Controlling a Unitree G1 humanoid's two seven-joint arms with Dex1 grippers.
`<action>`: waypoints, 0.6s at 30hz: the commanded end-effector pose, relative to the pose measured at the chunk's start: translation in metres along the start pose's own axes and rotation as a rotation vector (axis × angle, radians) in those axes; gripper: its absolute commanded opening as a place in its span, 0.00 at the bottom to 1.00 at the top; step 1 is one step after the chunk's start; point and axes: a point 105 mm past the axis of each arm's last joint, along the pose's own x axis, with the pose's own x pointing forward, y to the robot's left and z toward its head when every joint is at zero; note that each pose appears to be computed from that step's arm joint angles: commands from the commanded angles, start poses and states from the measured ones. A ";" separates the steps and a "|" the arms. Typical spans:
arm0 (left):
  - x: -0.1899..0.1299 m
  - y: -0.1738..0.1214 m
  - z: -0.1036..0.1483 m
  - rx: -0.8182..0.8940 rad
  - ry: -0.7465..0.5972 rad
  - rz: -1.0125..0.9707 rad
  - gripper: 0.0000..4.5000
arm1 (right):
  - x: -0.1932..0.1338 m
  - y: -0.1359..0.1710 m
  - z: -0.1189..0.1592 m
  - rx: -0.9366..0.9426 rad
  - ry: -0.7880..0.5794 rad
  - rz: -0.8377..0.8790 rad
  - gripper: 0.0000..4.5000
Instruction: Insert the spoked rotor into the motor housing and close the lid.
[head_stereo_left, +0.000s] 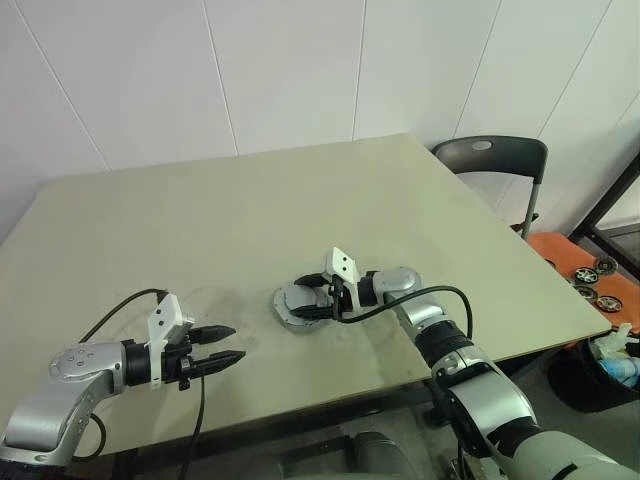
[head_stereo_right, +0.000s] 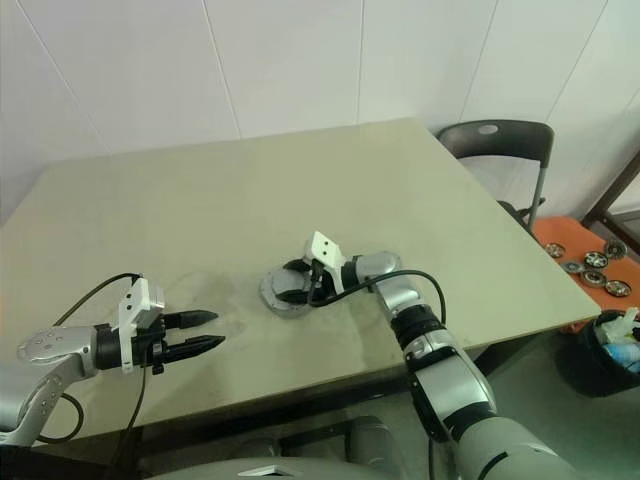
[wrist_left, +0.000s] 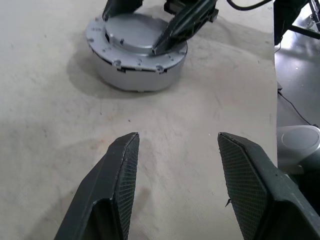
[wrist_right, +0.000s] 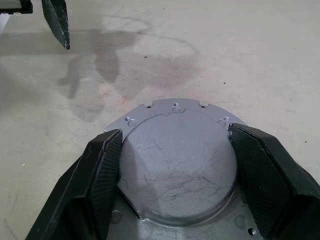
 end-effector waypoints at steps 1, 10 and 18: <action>0.000 0.001 0.005 0.033 -0.013 -0.005 0.60 | -0.006 -0.001 0.011 0.004 -0.015 0.043 0.67; 0.003 0.002 0.004 0.028 -0.020 -0.006 0.60 | -0.023 -0.008 0.029 0.022 -0.046 0.097 0.67; 0.001 0.002 0.002 0.022 -0.024 0.004 0.60 | -0.013 0.000 0.029 0.010 -0.059 0.119 0.67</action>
